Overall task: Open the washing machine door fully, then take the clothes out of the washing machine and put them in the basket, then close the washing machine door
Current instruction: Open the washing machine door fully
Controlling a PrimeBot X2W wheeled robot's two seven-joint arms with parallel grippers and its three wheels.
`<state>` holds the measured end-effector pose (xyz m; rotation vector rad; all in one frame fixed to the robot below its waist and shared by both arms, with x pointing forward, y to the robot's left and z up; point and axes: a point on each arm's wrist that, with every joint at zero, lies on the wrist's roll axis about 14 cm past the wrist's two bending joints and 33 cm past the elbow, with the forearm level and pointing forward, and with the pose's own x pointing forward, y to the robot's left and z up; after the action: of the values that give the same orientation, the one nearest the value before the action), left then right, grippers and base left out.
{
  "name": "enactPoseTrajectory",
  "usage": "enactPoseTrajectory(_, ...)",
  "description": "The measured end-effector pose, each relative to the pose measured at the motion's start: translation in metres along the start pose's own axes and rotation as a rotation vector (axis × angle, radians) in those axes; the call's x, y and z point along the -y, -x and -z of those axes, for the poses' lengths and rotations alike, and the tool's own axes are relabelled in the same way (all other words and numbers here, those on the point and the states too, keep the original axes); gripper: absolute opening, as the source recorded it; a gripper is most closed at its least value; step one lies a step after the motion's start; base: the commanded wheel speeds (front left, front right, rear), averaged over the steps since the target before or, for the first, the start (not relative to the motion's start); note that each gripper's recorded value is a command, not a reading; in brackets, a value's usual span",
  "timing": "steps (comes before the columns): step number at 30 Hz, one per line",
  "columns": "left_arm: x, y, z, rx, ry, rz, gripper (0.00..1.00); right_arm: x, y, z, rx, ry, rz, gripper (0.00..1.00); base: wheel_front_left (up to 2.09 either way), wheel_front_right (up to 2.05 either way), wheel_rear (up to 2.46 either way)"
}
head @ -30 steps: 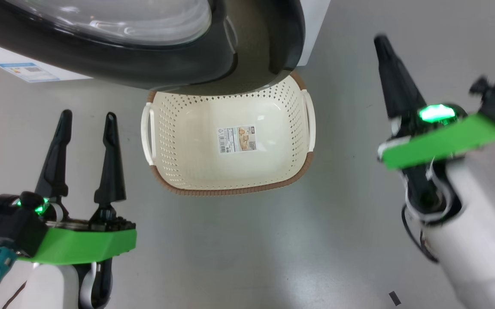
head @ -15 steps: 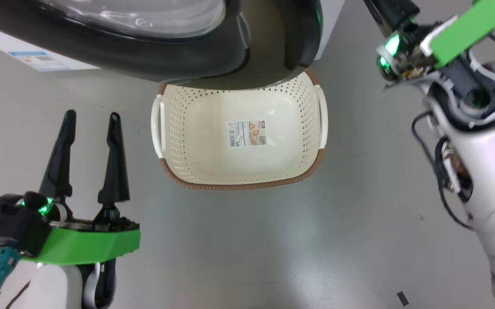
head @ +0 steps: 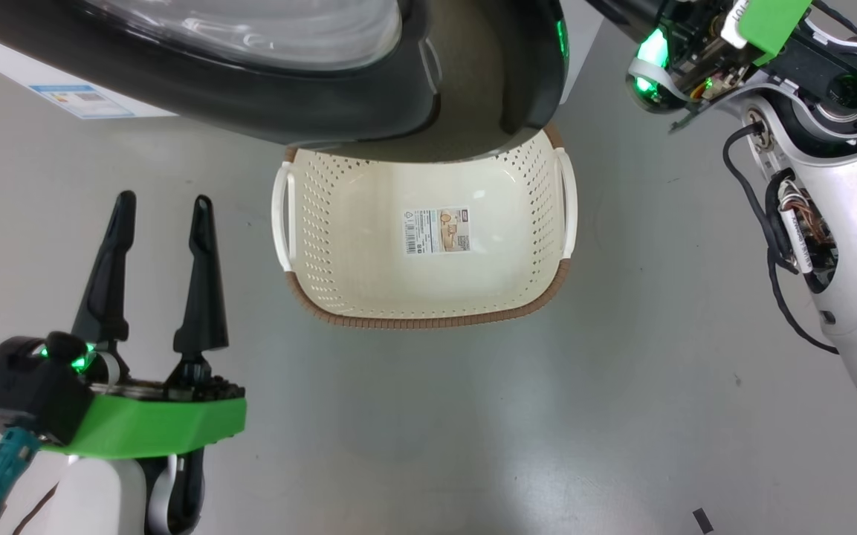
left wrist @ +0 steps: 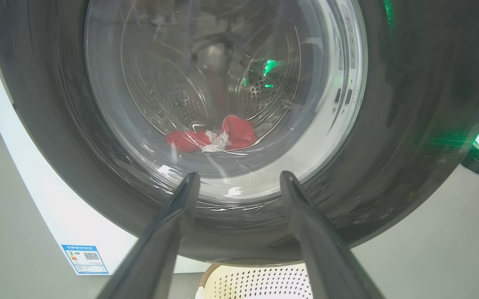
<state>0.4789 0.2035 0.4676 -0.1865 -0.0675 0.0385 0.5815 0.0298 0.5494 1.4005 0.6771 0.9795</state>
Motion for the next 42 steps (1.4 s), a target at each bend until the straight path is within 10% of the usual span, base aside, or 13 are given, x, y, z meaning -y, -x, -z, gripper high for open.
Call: enactPoseTrajectory(42, -0.034, 0.08, -0.064, 0.088, -0.009, -0.146, 1.0, -0.01, 0.004, 0.16, -0.325, 0.093, 0.075, 0.0, 0.0, 0.0, 0.0)
